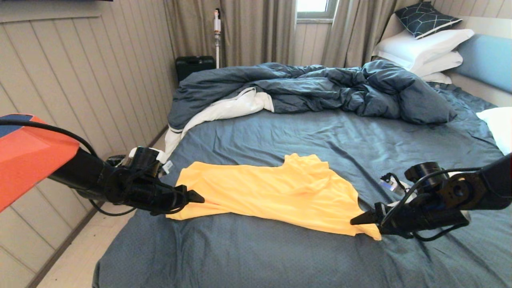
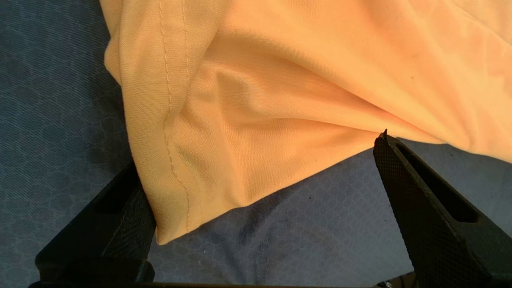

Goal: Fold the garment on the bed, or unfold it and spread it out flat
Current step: Fold the yellow T-shirt

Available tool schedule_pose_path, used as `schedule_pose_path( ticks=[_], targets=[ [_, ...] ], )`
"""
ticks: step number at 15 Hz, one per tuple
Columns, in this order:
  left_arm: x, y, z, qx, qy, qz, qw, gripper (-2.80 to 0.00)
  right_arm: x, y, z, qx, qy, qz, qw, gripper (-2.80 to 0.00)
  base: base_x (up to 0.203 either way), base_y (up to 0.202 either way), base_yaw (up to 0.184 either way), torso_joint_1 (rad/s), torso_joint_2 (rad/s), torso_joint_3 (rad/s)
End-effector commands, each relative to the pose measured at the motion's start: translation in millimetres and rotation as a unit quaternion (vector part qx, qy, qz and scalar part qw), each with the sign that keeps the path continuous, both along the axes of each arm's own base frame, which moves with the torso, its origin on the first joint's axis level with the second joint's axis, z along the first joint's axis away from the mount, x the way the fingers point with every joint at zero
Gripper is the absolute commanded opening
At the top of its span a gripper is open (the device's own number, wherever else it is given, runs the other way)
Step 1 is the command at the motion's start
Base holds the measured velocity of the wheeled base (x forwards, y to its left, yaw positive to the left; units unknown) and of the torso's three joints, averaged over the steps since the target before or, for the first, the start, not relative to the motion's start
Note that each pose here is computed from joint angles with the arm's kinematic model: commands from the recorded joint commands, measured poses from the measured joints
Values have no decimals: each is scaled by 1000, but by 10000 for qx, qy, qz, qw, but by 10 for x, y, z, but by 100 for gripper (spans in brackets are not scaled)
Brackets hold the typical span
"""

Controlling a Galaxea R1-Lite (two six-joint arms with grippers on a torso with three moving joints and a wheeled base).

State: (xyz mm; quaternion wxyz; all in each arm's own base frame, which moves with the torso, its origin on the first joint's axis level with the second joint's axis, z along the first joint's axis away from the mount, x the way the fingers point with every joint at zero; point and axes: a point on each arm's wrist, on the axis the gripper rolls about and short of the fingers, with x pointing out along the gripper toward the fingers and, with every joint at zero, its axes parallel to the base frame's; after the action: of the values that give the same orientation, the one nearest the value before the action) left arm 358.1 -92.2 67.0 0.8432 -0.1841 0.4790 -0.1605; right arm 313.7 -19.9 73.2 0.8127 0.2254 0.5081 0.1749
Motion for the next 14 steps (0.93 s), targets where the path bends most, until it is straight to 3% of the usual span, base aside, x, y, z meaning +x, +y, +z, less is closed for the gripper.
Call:
schedule_pose_path(
  ticks=[1,10,11,12,14],
  targets=[
    [-4,-14,-7,-12,17,-18,10000,0,-1,31,1,20,6,46,10000,-280,0,0,0,0,0,0],
    [41,-55,-100,-9,1,-60,10000,0,17,20,7,32,0,8,10000,-280,0,0,0,0,0,0],
    [40,-54,-98,-2,-8,-72,10000,-83,16,19,8,38,-2,9,10000,-280,0,0,0,0,0,0],
    [41,-54,-98,9,-14,-72,10000,-280,11,18,15,37,-10,7,10000,-280,0,0,0,0,0,0],
    [40,-54,-96,-1,-9,-61,10000,-280,11,15,15,38,-10,2,10000,-280,0,0,0,0,0,0]
  ],
)
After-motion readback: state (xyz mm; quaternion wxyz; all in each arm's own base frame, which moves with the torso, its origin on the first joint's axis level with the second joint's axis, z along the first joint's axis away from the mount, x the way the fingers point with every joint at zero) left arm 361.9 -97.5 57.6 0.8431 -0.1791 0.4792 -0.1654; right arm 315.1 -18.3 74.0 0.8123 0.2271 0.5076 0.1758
